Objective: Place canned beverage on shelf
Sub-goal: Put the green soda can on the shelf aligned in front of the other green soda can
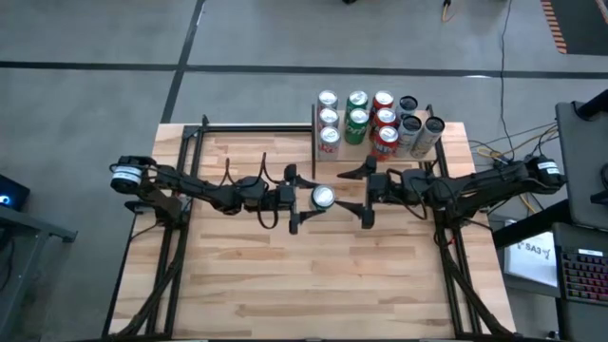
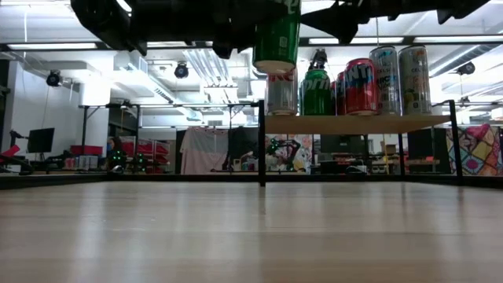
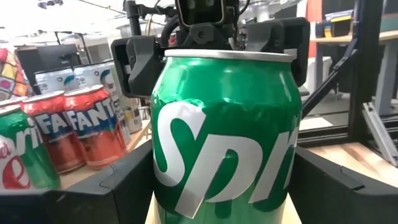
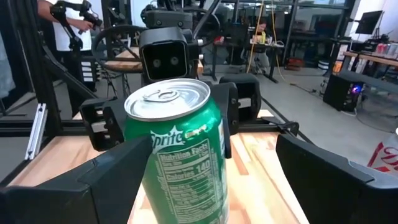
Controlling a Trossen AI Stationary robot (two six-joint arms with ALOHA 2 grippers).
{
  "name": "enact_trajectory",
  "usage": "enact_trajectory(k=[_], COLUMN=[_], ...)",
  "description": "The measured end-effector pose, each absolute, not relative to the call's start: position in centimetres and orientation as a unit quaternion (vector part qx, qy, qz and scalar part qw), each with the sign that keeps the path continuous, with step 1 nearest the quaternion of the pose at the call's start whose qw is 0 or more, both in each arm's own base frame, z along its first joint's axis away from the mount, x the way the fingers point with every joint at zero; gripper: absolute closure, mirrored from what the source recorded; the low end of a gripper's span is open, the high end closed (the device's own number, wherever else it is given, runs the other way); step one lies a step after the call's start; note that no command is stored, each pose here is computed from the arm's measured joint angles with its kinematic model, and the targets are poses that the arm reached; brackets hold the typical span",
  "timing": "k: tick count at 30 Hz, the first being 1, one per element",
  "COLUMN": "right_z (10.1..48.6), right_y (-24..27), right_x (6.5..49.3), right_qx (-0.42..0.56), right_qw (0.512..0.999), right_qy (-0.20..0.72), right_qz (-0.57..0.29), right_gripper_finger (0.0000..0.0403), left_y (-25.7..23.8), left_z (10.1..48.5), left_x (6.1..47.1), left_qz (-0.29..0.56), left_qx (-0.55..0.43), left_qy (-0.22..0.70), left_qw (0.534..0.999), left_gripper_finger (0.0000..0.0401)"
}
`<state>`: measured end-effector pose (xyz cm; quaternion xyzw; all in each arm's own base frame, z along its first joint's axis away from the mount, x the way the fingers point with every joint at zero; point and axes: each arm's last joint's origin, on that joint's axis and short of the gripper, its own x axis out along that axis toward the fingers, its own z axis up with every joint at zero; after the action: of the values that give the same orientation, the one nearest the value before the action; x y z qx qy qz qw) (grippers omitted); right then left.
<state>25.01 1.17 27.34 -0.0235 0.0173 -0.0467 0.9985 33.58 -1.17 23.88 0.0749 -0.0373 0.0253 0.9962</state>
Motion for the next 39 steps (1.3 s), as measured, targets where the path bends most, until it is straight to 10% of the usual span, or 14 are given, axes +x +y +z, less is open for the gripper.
enact_trajectory(k=[39], right_z=[27.1], right_y=[1.1], right_x=[28.6], right_qx=[-0.049], right_qw=[0.993], right_qy=[-0.042], right_qz=[-0.101], right_gripper_finger=[0.0055], left_y=[-0.7], left_z=[23.3], left_x=[34.3], left_qz=[0.102], left_qx=[0.084], left_qy=[-0.078], left_qw=[0.988], left_gripper_finger=[0.0119])
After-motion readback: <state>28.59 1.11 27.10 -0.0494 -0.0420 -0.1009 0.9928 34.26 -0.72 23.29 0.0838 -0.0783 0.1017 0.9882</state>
